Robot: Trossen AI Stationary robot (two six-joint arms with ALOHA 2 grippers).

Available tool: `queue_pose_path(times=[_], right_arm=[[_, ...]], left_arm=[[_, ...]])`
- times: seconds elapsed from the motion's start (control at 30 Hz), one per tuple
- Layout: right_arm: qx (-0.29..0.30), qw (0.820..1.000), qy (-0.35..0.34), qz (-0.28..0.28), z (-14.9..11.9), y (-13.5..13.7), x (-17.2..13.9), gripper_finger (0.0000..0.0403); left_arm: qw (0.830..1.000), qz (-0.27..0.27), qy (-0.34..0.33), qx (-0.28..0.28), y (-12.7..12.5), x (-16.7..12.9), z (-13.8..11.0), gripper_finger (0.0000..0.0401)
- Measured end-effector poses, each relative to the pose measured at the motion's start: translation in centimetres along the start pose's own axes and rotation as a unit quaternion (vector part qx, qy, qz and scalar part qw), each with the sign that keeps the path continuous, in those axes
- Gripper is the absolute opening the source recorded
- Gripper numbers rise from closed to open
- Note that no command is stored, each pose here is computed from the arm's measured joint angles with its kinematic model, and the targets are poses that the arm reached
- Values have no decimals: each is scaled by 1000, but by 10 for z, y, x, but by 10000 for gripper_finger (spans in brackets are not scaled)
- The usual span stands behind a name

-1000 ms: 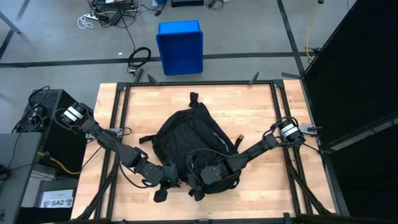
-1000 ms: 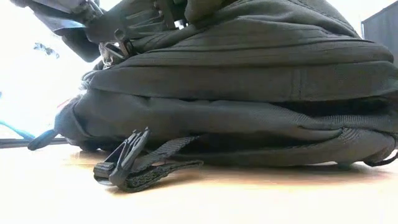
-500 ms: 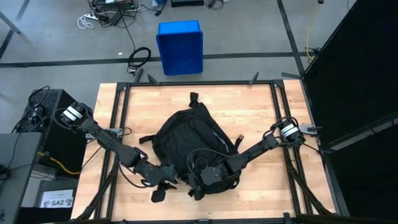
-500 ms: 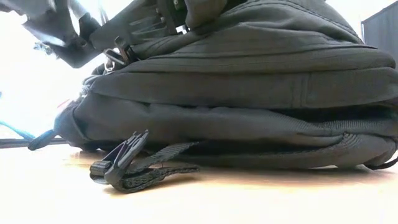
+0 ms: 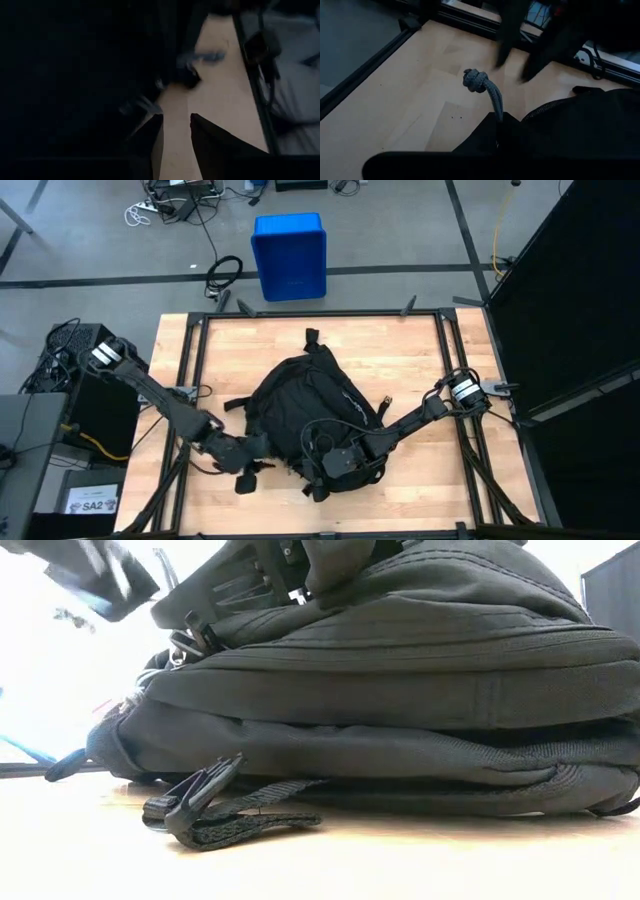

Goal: Unpack backpack
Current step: Open the backpack

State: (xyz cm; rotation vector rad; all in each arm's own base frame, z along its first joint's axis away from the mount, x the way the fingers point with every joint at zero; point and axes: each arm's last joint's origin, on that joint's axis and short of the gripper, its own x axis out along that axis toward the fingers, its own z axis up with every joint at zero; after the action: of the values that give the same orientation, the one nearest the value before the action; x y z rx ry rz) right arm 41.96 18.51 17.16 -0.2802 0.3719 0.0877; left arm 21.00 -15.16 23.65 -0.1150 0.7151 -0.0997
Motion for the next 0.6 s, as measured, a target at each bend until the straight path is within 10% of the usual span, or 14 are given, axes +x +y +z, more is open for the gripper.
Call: queue_pose_path(times=[0.23, 0.6], right_arm=[[5, 1000, 2, 1, 0, 0, 0, 0], [6, 1000, 4, 1, -1, 0, 0, 0]], left_arm=[[985, 143, -87, 39, 9, -17, -13, 66], [983, 86, -108, 123, 3, 20, -36, 136]])
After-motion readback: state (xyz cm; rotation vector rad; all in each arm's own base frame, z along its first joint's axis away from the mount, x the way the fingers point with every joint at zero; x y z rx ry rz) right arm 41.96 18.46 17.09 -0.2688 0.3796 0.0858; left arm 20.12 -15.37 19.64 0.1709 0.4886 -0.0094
